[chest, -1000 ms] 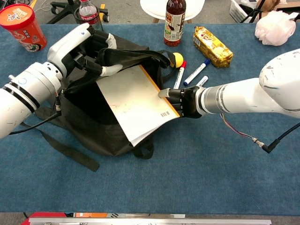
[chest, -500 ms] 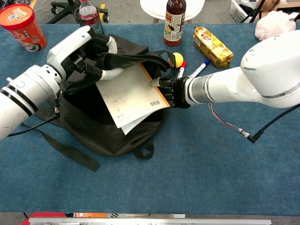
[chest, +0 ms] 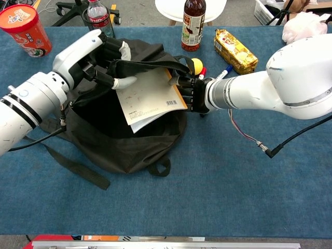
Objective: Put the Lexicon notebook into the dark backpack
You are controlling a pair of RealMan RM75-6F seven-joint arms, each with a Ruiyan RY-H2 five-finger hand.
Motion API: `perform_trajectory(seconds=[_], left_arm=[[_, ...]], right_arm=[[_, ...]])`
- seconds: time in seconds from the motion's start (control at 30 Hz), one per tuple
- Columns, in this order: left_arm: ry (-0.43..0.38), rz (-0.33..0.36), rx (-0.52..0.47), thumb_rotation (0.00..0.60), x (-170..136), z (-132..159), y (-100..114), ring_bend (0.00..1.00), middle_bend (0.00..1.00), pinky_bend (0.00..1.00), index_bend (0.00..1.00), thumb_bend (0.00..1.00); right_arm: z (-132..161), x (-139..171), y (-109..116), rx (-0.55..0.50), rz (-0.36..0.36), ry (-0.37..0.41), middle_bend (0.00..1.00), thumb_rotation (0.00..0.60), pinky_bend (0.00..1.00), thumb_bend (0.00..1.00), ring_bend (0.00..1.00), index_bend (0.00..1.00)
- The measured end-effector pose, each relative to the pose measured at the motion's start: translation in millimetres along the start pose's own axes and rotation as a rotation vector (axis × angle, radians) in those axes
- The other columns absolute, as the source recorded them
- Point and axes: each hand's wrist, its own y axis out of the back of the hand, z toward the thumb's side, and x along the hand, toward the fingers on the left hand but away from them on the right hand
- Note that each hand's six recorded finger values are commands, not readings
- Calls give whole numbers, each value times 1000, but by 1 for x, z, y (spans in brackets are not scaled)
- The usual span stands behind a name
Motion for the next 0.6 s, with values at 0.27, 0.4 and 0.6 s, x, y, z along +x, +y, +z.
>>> perform_trajectory(seconds=[0.27,0.4,0.6], left_arm=[[6,-2,-12,600,0,2,0,598,699,780,719,268],[15,-3,-15,600,0,2,1,597,696,780,717,269],[34,-8,-17,600,-2,-2,3,586,685,780,707,268]], right_arm=[[-11,-4,-14,-23,2,15,626,600,750,500,556,757],[-13,-5,-23,-26,24,16,584,600,747,488,520,751],[-18,-4,-29,-14,75,5,381,600,581,483,319,488]])
